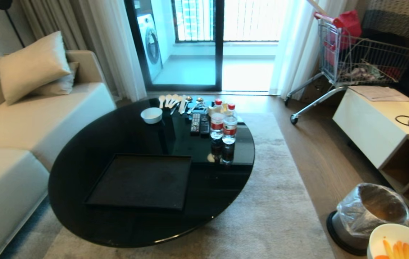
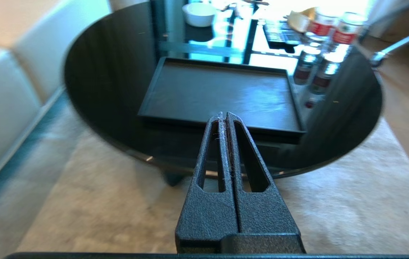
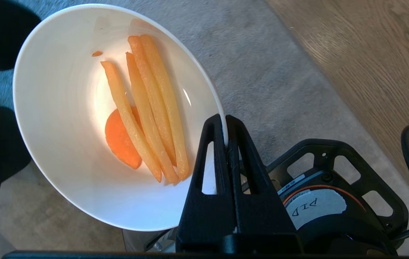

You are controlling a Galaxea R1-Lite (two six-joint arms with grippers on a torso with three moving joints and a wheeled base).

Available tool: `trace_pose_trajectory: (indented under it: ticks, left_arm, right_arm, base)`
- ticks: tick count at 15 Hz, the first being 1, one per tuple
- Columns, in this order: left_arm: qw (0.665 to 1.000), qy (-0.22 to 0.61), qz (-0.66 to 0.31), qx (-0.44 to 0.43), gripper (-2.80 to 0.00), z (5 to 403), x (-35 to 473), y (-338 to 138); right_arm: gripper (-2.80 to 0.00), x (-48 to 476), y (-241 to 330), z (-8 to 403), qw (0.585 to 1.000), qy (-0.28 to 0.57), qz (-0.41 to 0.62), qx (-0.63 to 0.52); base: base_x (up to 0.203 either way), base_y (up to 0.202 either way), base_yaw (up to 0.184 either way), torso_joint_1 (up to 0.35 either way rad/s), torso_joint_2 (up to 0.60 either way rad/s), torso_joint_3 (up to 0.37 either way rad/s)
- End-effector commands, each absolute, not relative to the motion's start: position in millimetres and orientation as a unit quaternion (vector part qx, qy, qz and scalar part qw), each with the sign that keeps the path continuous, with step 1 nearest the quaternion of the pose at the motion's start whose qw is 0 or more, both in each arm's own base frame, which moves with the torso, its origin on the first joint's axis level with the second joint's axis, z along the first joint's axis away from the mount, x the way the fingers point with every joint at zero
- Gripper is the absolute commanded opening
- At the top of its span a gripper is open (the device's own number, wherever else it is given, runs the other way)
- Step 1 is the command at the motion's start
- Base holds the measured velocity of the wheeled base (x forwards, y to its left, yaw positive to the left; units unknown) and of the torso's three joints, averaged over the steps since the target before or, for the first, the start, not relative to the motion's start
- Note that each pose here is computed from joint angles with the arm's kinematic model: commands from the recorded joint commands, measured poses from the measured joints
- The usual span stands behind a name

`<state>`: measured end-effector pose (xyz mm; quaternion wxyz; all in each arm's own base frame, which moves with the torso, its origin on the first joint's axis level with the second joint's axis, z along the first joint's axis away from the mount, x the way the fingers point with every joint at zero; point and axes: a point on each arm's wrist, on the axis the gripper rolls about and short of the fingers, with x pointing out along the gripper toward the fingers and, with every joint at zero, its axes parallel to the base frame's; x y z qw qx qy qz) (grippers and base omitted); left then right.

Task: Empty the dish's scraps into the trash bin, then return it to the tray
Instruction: Move the bowl over the trash can

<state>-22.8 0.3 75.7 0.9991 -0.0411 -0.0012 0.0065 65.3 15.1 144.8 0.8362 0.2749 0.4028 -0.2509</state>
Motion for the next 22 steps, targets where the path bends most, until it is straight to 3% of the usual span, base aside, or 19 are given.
trace_pose_trajectory:
  ticks: [1, 18, 22]
  left_arm:
    - [0.999, -0.002, 0.007, -0.041, -2.80, 75.7, -22.8, 0.3]
    - [0.999, -0.002, 0.007, -0.041, -2.80, 75.8, -22.8, 0.3]
    - [0.999, -0.002, 0.007, -0.041, -2.80, 75.8, -22.8, 0.3]
  right_arm:
    - [-2.80, 64.4, 14.7, 144.5, 0.835, 0.402, -0.253, 0.276]
    - [-2.80, 63.0, 14.2, 142.9, 0.832, 0.403, -0.258, 0.281]
    - [-2.80, 62.7, 14.1, 142.0, 0.832, 0.404, -0.258, 0.279]
  base:
    - [0.001, 0.011, -0.166, -0.002, 0.00, 0.002]
    - [0.000, 0.010, -0.166, 0.002, 0.00, 0.002]
    - [0.001, 0.003, -0.057, 0.000, 0.00, 0.002]
